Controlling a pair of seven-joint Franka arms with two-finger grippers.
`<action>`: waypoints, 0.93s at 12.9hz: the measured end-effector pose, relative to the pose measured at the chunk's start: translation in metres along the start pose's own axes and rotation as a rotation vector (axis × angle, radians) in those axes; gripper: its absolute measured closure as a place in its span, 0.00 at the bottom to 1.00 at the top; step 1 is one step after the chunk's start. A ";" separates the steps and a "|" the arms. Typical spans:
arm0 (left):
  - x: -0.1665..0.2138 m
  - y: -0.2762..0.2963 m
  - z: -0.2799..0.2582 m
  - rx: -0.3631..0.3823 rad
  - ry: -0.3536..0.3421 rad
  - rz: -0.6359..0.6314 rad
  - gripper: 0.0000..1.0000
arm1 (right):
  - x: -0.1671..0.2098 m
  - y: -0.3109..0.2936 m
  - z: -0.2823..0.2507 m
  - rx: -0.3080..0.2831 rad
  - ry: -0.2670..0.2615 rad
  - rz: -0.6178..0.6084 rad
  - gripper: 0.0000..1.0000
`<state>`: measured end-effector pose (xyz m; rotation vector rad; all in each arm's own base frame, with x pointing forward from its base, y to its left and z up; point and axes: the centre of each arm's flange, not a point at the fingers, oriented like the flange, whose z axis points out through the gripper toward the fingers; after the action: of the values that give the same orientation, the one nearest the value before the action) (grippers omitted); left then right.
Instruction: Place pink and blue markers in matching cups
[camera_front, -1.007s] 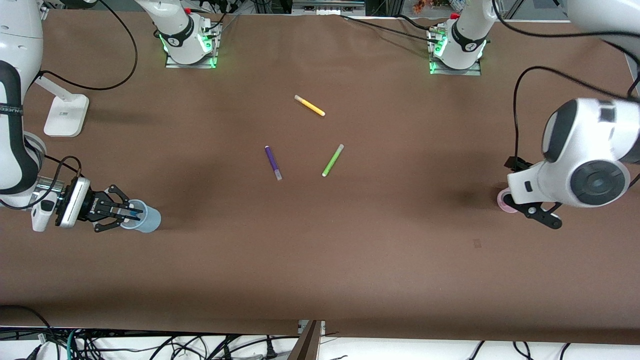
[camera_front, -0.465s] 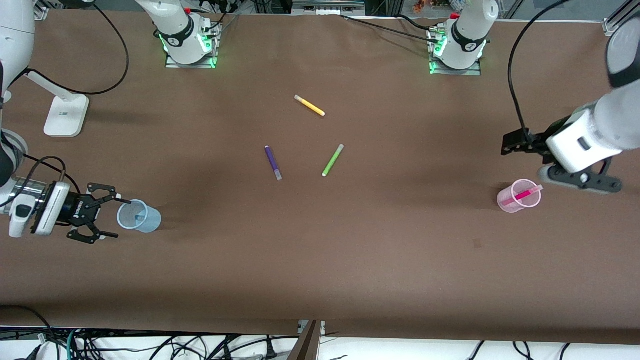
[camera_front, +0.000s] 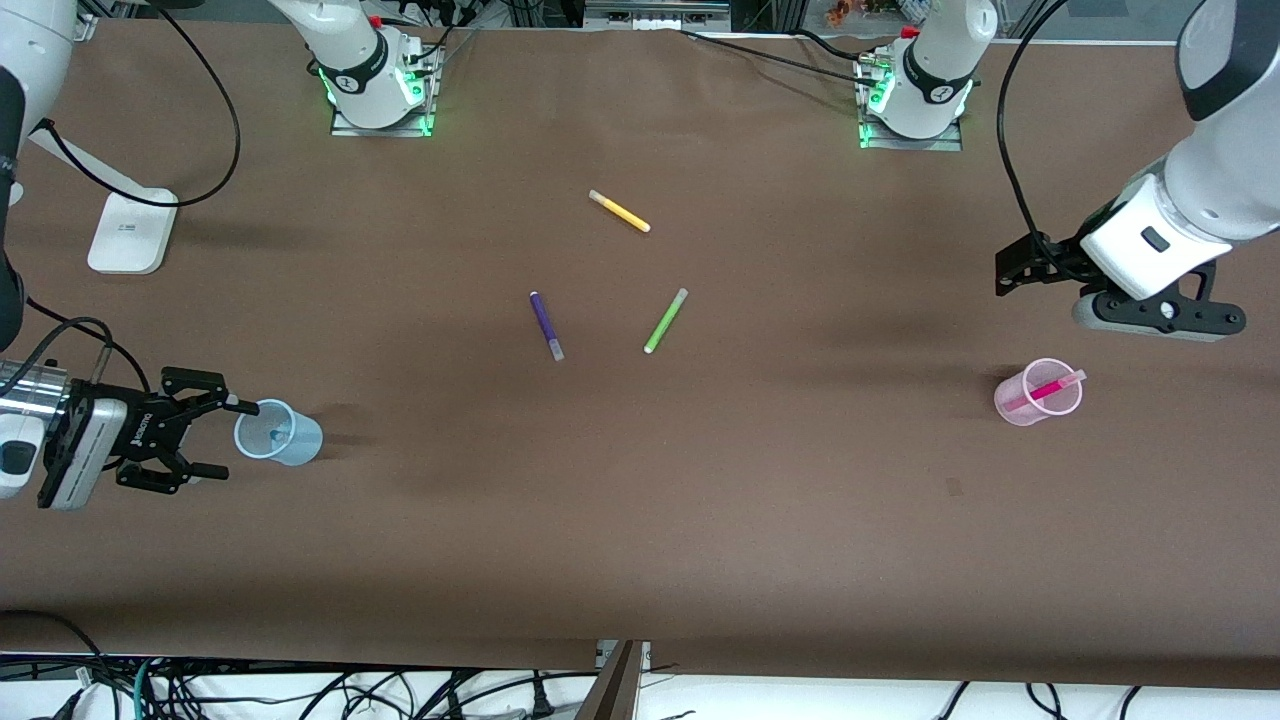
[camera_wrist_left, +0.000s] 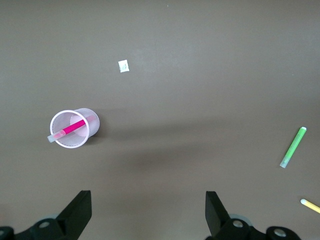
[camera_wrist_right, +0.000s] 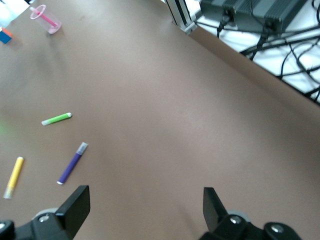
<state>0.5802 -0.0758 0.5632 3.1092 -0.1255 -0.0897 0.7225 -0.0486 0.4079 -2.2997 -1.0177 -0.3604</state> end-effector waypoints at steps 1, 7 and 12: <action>-0.006 -0.004 0.002 -0.001 0.008 -0.010 0.00 | 0.009 -0.010 -0.004 -0.001 -0.037 0.056 0.00; -0.017 -0.029 0.000 -0.016 0.018 -0.022 0.00 | 0.059 -0.112 -0.042 -0.197 -0.356 0.475 0.00; -0.019 -0.039 -0.001 -0.011 0.016 0.026 0.00 | 0.047 -0.177 -0.094 -0.386 -0.469 0.697 0.00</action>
<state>0.5647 -0.0350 0.5641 3.0951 -0.1646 -0.0644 0.6216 0.0151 0.5761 -2.9863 -0.2827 0.3100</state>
